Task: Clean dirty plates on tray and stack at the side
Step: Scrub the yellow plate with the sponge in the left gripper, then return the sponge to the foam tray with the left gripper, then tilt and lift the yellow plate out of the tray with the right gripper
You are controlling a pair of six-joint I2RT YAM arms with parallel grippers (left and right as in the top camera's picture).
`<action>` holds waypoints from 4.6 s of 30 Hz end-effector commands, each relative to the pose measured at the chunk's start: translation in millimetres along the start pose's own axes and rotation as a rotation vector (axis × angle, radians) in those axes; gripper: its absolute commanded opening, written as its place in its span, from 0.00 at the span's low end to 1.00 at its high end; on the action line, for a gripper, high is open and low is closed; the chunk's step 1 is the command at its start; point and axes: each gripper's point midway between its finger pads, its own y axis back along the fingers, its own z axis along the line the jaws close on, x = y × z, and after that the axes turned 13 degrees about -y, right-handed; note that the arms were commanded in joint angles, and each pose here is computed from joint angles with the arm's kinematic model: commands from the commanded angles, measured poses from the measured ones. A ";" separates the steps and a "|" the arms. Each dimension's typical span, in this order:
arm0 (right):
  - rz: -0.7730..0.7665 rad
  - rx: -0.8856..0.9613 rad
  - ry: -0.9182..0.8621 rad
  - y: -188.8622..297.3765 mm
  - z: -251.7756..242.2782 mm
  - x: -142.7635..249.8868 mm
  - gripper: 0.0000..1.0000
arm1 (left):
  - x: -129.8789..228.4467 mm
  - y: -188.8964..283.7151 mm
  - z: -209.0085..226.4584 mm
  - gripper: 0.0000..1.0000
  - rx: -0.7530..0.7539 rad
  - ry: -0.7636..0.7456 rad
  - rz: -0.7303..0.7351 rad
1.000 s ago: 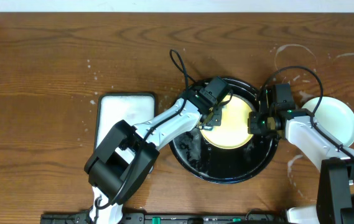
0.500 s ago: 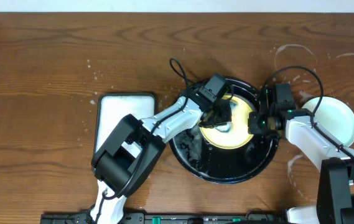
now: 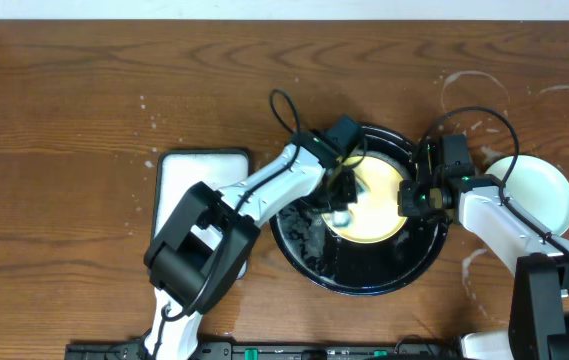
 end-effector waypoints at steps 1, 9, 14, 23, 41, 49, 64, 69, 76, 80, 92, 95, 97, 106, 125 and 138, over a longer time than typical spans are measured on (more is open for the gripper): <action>-0.002 0.045 0.020 -1.4 -8.2 0.6 0.01 | -34.7 -12.7 69.4 0.08 -0.282 0.018 -0.141; -0.002 0.044 0.033 -1.4 -8.2 0.5 0.01 | -43.9 -49.8 11.8 0.08 -0.047 0.053 -0.168; -0.001 0.045 0.033 -1.5 -8.2 0.7 0.01 | -9.1 -67.8 -42.3 0.07 0.216 0.127 0.030; -0.001 0.045 0.033 -1.4 -8.3 0.8 0.01 | 34.7 -63.8 -61.7 0.08 0.304 0.115 0.229; -0.004 0.044 0.033 -1.4 -7.9 -0.1 0.01 | -52.2 -29.2 112.2 0.08 -0.499 0.011 -0.185; -0.003 0.044 0.033 -1.4 -8.0 0.2 0.01 | -79.0 12.2 109.4 0.07 -0.629 -0.073 -0.311; -0.004 0.043 0.033 -1.4 -7.8 -0.1 0.01 | -58.0 135.8 53.2 0.08 -0.406 -0.086 -0.435; -0.004 0.043 0.033 -1.4 -7.9 -0.2 0.01 | -23.1 166.2 80.0 0.08 -0.459 -0.045 -0.351; -0.024 0.035 0.035 -1.5 -5.8 -5.0 0.01 | 17.0 188.5 172.1 0.08 -0.669 0.121 -0.180; -0.026 0.034 0.035 -1.4 -5.5 -5.4 0.01 | 34.5 166.3 217.6 0.08 -0.639 0.258 -0.101; -0.221 0.082 0.125 72.0 20.4 -31.5 0.01 | 60.4 121.2 262.2 0.08 -0.371 0.446 -0.016; -0.316 0.140 0.188 96.4 29.1 -31.8 0.01 | 60.4 121.5 263.0 0.16 -0.370 0.449 -0.017; -0.352 0.166 0.223 107.3 33.7 -28.7 0.01 | 60.4 121.5 263.0 0.17 -0.370 0.449 -0.017; -0.230 0.130 0.123 78.2 23.1 -21.0 0.13 | 60.5 121.5 263.1 0.80 -0.370 0.450 -0.017; 0.111 -0.130 -0.063 -10.9 9.9 -2.6 0.17 | 60.5 121.5 263.1 0.82 -0.370 0.449 -0.017; -0.044 -0.112 -0.021 28.6 16.8 -34.3 0.01 | 60.5 121.5 263.1 0.82 -0.370 0.449 -0.017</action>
